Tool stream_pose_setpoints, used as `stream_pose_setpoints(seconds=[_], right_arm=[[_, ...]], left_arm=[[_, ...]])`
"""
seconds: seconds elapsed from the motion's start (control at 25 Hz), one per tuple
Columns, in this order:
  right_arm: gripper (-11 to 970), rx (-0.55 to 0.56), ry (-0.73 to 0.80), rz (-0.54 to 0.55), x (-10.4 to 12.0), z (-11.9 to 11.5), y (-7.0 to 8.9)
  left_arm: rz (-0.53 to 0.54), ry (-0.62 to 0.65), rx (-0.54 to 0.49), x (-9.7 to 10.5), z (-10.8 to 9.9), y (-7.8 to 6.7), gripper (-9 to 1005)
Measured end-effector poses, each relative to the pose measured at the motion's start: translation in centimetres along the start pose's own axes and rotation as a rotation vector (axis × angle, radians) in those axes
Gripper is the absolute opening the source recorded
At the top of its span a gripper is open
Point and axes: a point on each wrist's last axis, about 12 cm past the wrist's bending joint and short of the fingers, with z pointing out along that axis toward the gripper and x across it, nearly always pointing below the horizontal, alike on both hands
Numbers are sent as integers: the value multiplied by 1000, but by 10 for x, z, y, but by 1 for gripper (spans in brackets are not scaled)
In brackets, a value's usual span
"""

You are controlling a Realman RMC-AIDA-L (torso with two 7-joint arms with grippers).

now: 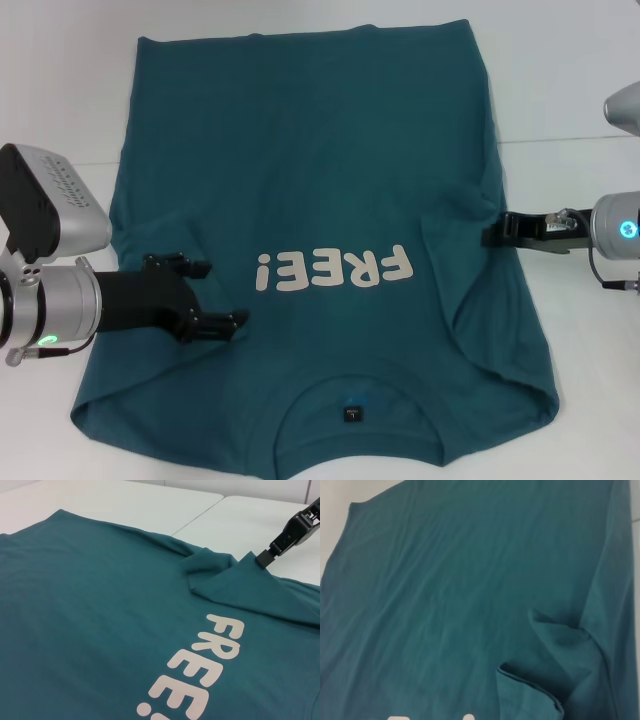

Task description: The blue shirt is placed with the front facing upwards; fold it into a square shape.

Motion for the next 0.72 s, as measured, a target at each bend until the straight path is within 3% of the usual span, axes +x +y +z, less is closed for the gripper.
stream_pose_setpoints(seconds=[0.32, 0.72], right_arm=[[6, -28, 12, -43, -4, 2, 10], [42, -90, 48, -103, -11, 9, 37]], left_arm=[[-1, 0, 0, 0, 0, 0, 877], [-1, 3, -3, 1, -1, 0, 878]])
